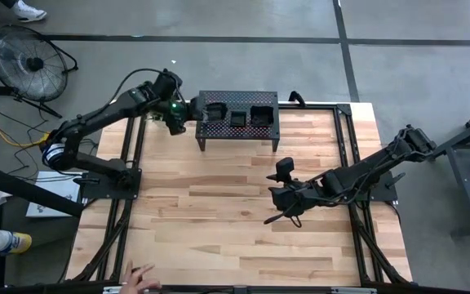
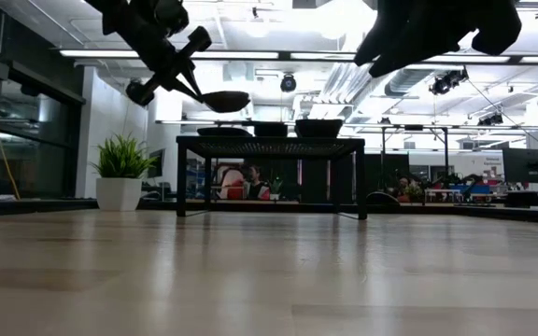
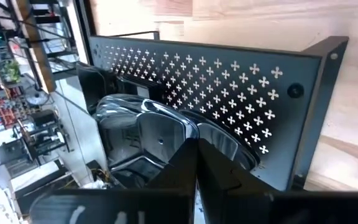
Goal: Pick & Place Mini shaped plates
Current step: Stack the leaf-shaped plate on top of the leaf-shaped plate on the shelf
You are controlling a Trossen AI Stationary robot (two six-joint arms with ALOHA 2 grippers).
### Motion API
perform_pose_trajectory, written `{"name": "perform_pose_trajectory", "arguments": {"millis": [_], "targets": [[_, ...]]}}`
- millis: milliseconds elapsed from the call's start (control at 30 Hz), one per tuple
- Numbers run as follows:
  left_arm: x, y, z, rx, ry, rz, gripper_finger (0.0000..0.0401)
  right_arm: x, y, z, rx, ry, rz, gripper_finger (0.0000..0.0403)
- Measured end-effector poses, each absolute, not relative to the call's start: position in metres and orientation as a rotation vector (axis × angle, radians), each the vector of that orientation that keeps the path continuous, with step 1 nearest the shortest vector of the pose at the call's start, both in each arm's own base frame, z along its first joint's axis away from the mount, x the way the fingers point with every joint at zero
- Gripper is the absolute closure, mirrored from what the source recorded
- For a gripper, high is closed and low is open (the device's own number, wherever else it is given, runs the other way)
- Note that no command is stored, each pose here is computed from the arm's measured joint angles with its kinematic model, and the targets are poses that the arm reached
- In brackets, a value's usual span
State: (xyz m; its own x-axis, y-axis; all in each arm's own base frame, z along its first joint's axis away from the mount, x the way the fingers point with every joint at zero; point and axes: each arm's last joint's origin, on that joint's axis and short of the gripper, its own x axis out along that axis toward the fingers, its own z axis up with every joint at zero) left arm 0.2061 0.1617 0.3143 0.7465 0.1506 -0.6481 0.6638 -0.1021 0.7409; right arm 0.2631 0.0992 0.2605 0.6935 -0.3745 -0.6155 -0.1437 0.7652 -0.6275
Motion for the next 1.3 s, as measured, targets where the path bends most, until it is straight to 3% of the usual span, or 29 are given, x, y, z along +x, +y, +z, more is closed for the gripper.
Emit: {"name": "perform_pose_trajectory", "arguments": {"millis": [433,933,1300], "targets": [[0.215,0.191,0.294,1.662,0.736,-0.487,0.0401,0.265,0.095,0.261,-0.721,0.816,-0.152,0.0218],[0.216,0.191,0.292,1.596,0.759,-0.465,0.0399,0.265,0.092,0.259,-0.680,0.832,-0.149,0.0219],[0.217,0.194,0.294,1.550,0.792,-0.392,0.0340,0.265,0.093,0.259,-0.678,0.833,-0.147,0.0219]]}}
